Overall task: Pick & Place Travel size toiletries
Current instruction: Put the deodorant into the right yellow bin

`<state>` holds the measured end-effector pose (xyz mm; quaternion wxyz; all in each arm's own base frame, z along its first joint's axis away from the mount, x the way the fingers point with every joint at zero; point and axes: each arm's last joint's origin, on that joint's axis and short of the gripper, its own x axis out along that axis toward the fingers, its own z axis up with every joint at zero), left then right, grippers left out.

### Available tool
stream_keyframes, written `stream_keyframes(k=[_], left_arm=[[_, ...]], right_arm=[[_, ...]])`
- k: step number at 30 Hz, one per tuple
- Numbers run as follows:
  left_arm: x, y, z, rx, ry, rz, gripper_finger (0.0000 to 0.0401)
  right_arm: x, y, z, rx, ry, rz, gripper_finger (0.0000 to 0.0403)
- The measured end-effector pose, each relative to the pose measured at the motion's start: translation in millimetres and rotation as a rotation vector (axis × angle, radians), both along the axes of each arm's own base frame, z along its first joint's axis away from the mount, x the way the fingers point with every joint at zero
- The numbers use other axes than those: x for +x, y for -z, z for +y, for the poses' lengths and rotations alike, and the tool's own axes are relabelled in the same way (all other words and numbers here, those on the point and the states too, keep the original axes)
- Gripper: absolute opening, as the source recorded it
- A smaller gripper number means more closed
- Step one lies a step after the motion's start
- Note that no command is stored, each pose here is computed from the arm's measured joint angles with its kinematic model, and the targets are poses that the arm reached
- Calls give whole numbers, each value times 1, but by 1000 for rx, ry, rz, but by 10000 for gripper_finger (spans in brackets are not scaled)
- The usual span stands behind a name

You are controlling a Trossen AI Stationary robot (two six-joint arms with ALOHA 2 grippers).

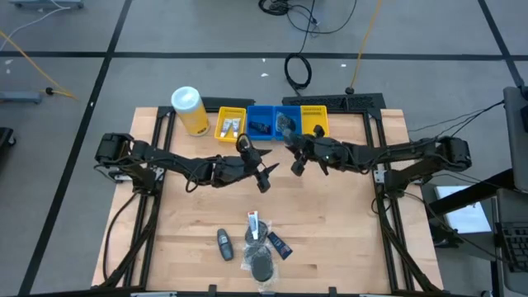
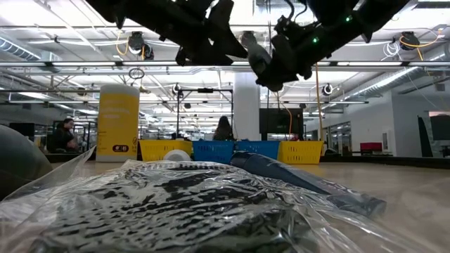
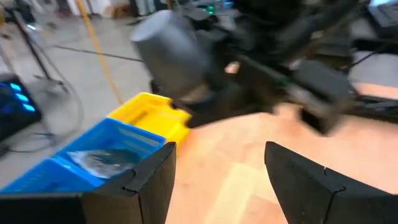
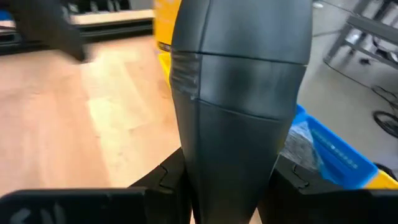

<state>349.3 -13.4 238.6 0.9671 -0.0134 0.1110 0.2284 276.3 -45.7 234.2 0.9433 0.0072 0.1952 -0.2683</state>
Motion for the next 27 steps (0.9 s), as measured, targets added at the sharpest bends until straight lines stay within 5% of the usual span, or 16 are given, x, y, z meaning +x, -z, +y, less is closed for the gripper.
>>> stream_keyframes(k=[10,27], left_arm=[[0,3,-12,-132,141,-8,243],[0,1,-22,-133,194,-18,243]], right_arm=[[-15,11,-41,34,166,54,117],[-48,47,-106,198,340,94,117]])
